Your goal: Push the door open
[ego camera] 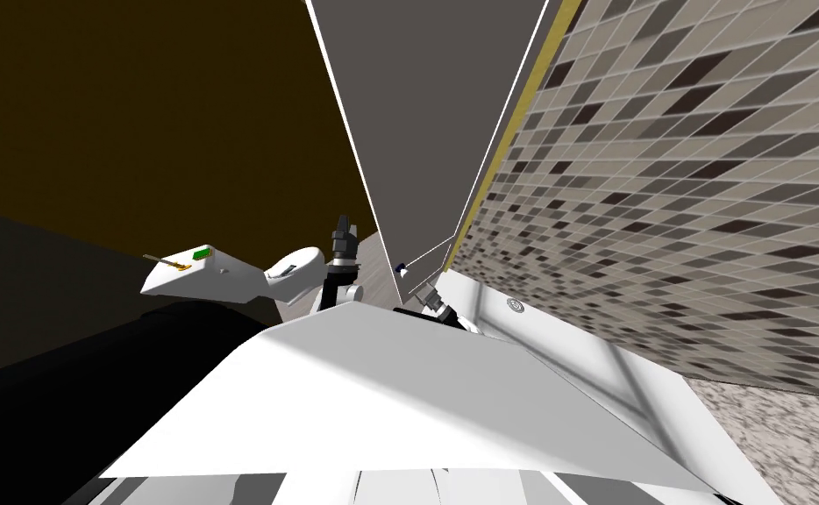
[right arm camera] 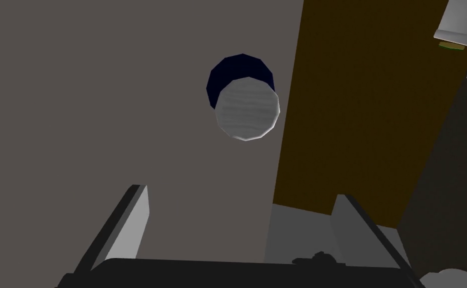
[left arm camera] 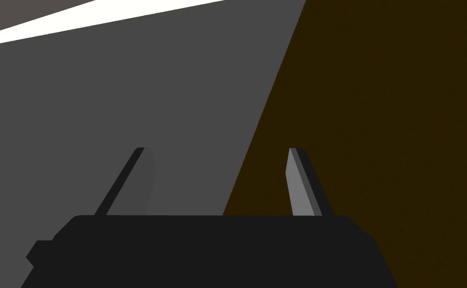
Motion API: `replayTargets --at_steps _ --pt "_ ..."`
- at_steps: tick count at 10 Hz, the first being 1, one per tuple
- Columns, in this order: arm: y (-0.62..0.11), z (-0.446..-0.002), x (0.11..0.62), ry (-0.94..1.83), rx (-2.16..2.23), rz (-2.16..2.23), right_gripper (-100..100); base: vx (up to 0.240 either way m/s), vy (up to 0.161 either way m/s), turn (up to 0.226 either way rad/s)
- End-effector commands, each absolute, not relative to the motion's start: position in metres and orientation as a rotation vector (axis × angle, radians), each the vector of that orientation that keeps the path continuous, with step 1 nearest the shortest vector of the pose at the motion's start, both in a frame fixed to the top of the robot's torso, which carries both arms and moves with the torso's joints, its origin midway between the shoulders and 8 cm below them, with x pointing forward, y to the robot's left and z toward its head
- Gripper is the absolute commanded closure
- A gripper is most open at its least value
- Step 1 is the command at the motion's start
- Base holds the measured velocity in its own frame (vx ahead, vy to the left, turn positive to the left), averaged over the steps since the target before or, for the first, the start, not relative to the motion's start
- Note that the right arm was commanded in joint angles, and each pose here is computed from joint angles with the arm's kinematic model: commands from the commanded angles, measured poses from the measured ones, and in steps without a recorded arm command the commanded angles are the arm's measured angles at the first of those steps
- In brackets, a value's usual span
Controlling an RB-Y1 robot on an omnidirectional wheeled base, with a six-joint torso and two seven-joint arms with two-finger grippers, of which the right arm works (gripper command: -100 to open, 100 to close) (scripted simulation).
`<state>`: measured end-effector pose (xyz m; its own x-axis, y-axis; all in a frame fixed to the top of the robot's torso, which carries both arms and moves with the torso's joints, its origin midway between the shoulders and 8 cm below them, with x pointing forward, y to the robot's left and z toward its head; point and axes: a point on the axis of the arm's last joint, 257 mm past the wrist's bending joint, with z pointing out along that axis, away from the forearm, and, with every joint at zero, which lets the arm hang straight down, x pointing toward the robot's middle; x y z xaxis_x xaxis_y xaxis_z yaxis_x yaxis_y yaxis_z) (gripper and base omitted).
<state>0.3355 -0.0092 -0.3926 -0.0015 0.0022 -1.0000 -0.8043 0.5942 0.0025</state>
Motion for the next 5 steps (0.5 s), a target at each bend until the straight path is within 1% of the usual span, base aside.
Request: replayTargets --at_steps 1,2,3,5 --pt "-0.0165 -0.3918 0.3451 1.455 -0.699 0.700 -100 -0.147 0.150 -0.127" --pt "-0.0133 -0.3925 0.3421 1.451 -0.710 0.713 -100 -0.064 0.073 -0.033" --pt "-0.0120 -0.3925 0.3455 1.453 -0.706 0.705 -100 0.042 0.104 0.052" --pt "-0.0108 -0.3924 0.3474 1.454 -0.705 0.701 -100 0.116 0.137 0.012"
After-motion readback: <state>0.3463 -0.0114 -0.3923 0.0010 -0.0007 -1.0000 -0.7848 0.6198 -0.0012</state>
